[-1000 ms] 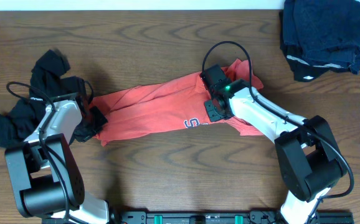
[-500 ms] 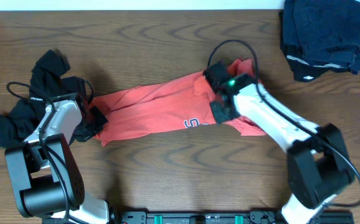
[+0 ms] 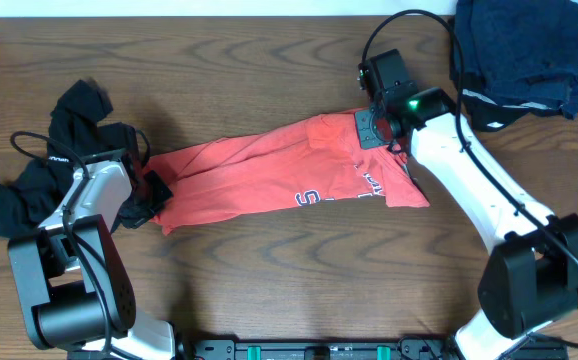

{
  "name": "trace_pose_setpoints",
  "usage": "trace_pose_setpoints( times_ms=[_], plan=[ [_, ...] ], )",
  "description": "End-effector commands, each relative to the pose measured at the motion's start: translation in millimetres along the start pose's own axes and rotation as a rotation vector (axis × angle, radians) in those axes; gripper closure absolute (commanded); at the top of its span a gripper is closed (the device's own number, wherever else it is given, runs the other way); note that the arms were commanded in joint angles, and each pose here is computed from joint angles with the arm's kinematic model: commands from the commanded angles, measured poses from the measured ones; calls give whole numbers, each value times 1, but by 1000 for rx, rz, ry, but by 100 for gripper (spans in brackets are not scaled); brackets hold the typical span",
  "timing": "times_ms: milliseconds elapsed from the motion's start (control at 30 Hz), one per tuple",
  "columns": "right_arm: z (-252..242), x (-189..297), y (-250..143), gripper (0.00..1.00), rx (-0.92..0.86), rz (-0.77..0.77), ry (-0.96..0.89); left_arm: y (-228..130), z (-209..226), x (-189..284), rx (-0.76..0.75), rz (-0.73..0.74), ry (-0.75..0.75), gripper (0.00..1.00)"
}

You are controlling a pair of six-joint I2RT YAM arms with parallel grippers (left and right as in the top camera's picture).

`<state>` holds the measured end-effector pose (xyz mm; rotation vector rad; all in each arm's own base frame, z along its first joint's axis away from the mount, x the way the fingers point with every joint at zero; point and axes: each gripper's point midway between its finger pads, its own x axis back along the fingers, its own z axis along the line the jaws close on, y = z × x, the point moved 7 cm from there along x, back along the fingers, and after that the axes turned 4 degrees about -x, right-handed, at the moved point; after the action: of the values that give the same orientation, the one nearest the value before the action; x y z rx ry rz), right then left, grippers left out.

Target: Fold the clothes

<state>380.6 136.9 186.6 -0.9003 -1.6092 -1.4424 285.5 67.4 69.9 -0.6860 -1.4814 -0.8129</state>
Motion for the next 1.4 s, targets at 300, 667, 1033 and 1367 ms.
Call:
trace_pose_setpoints(
  times_ms=[300,667,1033,1367],
  plan=[
    [-37,-42,9,98,-67,15,-80,-4,5,-7,12,17,25,94],
    [-47,-38,13,15,-83,35,48,-2,4,-7,12,7,21,93],
    [-89,-52,1,4,-86,123,321,2,2,-7,13,-16,11,85],
    [-82,-47,4,13,-86,120,387,3,2,-6,-56,-20,10,83]
  ],
)
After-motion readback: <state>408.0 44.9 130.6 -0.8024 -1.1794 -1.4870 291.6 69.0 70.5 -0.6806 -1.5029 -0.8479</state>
